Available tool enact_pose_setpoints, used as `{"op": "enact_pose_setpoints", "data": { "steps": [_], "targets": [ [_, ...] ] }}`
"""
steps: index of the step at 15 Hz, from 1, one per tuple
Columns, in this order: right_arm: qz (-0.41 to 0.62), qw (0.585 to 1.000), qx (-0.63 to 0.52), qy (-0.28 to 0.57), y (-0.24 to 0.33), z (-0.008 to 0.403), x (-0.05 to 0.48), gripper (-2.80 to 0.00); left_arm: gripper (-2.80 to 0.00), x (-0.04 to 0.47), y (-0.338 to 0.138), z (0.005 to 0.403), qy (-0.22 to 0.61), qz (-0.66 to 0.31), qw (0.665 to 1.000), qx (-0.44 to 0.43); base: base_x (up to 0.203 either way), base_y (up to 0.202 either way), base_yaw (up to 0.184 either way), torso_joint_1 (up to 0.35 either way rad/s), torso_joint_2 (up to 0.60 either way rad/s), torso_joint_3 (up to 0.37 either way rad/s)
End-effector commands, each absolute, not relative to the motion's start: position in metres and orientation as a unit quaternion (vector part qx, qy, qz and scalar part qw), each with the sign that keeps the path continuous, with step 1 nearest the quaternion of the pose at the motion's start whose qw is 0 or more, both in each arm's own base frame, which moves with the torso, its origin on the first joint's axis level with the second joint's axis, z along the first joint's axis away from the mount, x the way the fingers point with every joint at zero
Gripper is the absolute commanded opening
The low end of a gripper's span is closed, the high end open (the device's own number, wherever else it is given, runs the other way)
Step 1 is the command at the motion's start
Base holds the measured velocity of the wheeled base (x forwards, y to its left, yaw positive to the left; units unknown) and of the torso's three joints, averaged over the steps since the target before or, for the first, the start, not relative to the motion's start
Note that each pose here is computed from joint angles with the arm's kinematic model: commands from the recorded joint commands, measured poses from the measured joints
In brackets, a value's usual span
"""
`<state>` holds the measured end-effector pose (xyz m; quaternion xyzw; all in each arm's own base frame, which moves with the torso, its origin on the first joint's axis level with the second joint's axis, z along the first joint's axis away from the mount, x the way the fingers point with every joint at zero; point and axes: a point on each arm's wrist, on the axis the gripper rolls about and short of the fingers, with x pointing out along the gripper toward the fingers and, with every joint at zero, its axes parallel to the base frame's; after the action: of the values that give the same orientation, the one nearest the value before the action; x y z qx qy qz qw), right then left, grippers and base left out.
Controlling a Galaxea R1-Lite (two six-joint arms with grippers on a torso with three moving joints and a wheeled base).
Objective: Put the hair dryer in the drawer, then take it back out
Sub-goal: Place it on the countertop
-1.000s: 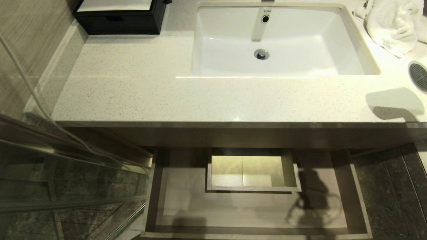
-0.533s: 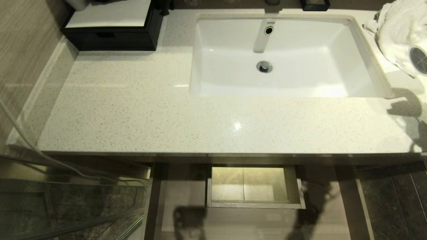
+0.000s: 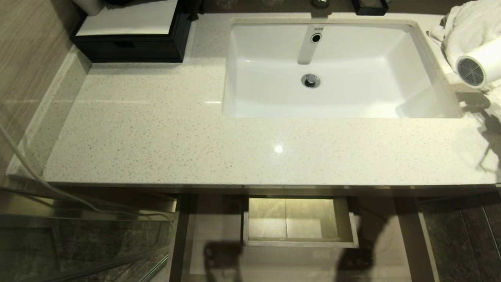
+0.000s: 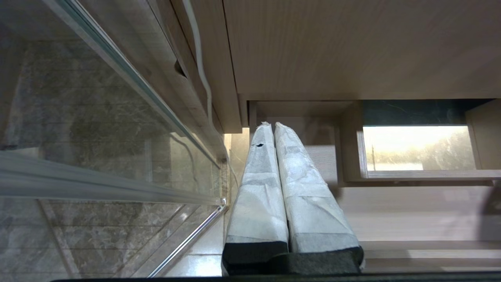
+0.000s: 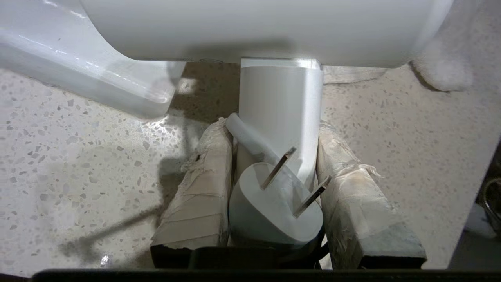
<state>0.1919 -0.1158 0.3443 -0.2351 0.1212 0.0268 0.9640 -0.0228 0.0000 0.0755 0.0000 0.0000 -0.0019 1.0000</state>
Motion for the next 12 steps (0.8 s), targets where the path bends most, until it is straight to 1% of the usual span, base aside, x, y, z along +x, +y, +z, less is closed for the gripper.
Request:
{"op": "enact_pose_setpoints", "data": {
  "steps": [1, 4, 10, 11, 12],
  "targets": [
    [0.081, 0.957, -0.232, 0.151, -0.13, 0.328, 0.207, -2.8, -2.8, -0.023, 0.0, 0.075, 0.0, -0.002, 1.0, 0.0, 0.0, 0.0, 0.0, 0.0, 0.0, 0.0],
    [0.142, 0.945, -0.239, 0.173, -0.137, 0.316, 0.216, -2.8, -2.8, -0.023, 0.0, 0.075, 0.0, -0.002, 1.0, 0.0, 0.0, 0.0, 0.0, 0.0, 0.0, 0.0],
    [0.155, 0.941, -0.237, 0.183, -0.151, 0.307, 0.237, -2.8, -2.8, -0.023, 0.0, 0.075, 0.0, -0.002, 1.0, 0.0, 0.0, 0.0, 0.0, 0.0, 0.0, 0.0],
    [0.154, 0.941, -0.239, 0.183, -0.152, 0.307, 0.238, -1.71, -2.8, -0.023, 0.0, 0.075, 0.0, -0.002, 1.0, 0.0, 0.0, 0.0, 0.0, 0.0, 0.0, 0.0],
    [0.154, 0.941, -0.239, 0.183, -0.153, 0.307, 0.239, 0.0, -2.8, -0.023, 0.0, 0.075, 0.0, -0.002, 1.0, 0.0, 0.0, 0.0, 0.0, 0.0, 0.0, 0.0]
  ]
}}
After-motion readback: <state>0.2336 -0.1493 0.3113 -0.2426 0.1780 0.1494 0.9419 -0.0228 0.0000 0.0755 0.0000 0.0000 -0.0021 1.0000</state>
